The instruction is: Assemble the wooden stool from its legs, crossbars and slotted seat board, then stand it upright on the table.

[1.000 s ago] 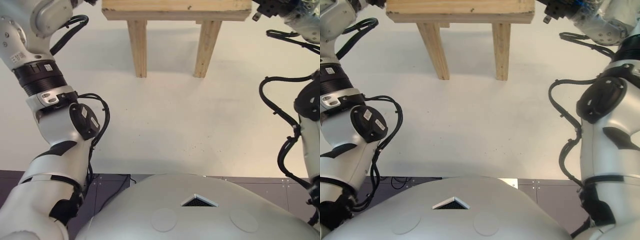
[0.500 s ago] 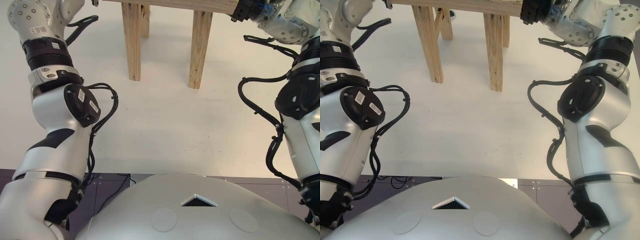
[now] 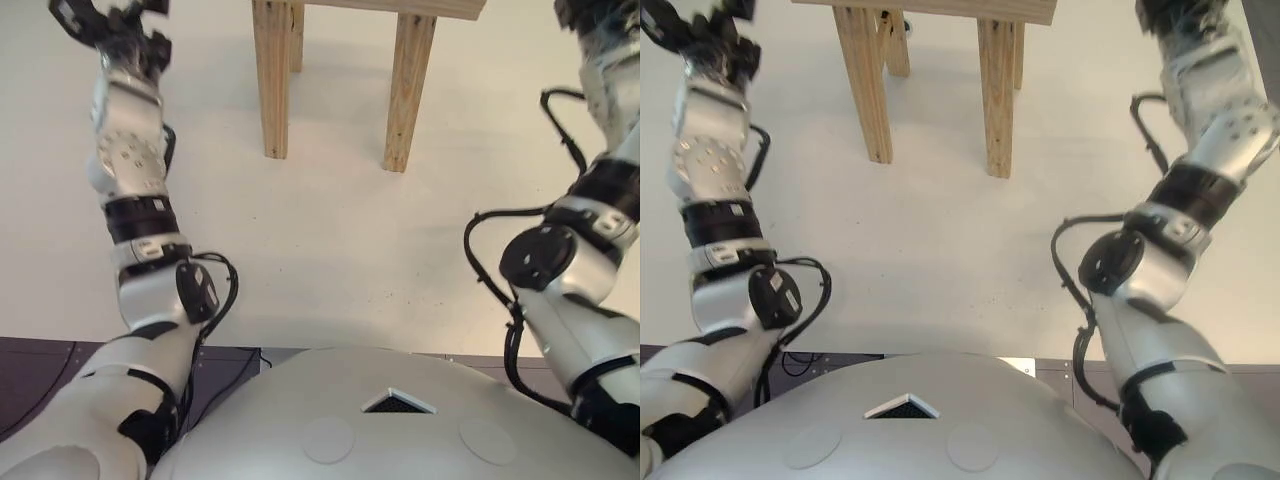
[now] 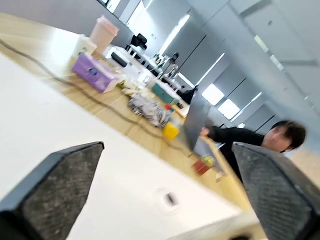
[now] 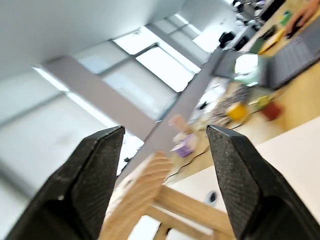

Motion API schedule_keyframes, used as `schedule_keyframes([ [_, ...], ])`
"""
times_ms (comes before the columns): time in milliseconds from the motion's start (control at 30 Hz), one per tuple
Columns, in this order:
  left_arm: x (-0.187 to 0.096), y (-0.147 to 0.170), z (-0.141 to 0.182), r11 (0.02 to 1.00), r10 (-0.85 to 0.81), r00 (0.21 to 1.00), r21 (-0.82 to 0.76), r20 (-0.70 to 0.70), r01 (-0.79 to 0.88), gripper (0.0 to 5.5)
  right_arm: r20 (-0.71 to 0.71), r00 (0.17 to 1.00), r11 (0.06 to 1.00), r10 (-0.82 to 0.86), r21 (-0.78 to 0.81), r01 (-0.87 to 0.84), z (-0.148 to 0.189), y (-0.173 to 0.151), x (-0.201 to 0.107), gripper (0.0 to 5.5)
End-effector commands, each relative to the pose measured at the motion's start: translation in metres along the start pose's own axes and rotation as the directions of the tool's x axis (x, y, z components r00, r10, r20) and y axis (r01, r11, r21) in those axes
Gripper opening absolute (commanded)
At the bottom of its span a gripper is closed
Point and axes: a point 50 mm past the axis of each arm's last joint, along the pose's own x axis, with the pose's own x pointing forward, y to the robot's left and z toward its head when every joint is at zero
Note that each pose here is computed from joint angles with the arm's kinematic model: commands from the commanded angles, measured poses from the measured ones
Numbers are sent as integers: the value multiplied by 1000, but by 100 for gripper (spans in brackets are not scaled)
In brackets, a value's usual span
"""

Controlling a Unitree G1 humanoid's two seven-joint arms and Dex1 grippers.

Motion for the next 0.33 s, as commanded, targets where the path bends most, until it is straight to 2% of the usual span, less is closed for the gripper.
schedule_keyframes([
  [33,-42,14,-25,984,49,999,170,-15,-45,412,29,975,896,-219,-390,213,-41,-4,-28,234],
  [100,-57,17,-39,980,98,995,178,-25,-92,380,14,965,805,-263,-548,227,-69,-4,-40,198],
  [167,-65,12,-53,981,146,989,136,-29,-141,353,-13,960,777,-280,-590,219,-91,-2,-50,169],
  [333,-59,-21,-68,984,61,998,171,-22,-57,279,21,965,740,-262,-637,215,-91,-2,-50,89],
])
